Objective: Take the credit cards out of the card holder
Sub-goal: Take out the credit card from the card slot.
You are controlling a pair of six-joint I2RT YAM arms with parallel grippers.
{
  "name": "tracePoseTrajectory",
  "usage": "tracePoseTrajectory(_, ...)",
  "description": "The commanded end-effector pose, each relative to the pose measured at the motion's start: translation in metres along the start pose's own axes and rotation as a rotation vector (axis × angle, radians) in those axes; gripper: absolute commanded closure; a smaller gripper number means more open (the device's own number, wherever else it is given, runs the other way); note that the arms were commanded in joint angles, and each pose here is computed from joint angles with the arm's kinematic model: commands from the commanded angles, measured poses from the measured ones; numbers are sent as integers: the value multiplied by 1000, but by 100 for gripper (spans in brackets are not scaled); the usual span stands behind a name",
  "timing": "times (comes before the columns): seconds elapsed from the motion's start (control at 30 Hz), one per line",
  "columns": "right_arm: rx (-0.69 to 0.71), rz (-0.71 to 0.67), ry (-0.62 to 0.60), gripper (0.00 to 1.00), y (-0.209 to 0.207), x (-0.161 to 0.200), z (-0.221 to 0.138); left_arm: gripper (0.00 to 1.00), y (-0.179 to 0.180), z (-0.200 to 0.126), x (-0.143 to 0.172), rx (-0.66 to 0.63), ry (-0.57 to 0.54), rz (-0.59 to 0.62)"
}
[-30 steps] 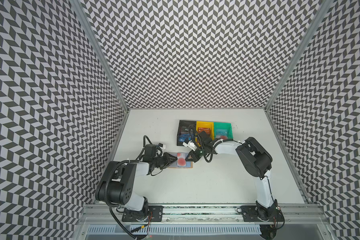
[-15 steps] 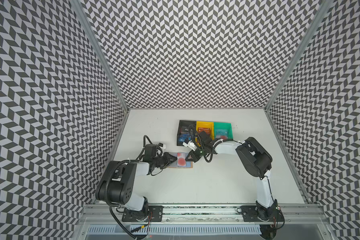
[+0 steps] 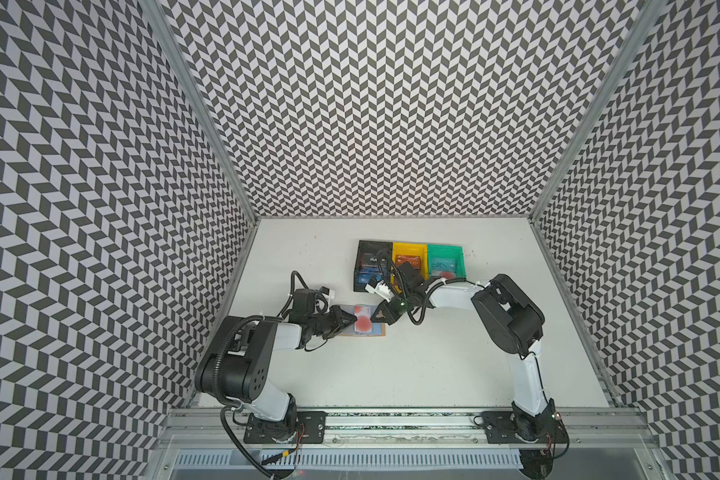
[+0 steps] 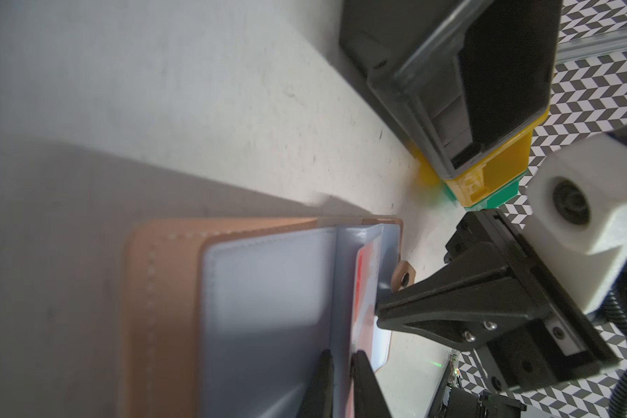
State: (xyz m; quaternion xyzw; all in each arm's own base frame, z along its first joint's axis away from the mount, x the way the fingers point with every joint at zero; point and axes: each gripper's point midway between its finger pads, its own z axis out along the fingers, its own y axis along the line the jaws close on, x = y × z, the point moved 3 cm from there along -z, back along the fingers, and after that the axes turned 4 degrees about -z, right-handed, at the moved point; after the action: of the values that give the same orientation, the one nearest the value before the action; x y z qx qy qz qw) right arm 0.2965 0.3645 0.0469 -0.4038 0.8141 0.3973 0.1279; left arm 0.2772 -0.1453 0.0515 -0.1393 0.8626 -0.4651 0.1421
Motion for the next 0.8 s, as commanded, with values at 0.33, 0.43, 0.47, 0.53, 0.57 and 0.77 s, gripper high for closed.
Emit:
tracePoseTrajectory(0.33, 41, 73, 114, 100, -18, 37, 15, 100, -10, 4, -6, 30, -4, 31)
tracePoseTrajectory(0.43, 42, 74, 115, 100, -18, 37, 16, 100, -9, 3, -4, 24, -6, 32)
tracePoseTrajectory(0.47, 44, 76, 119, 100, -19, 38, 16, 100, -8, 2, -4, 21, -7, 32)
tracePoseTrajectory(0.53, 45, 80, 119, 100, -20, 39, 16, 100, -4, 0, -4, 5, -14, 25)
tracePoseTrajectory(0.57, 45, 80, 120, 100, -20, 39, 16, 100, -2, -1, -4, -3, -20, 20)
tracePoseTrajectory(0.77, 47, 85, 120, 100, -21, 39, 15, 100, 11, -9, -5, -37, -46, -2)
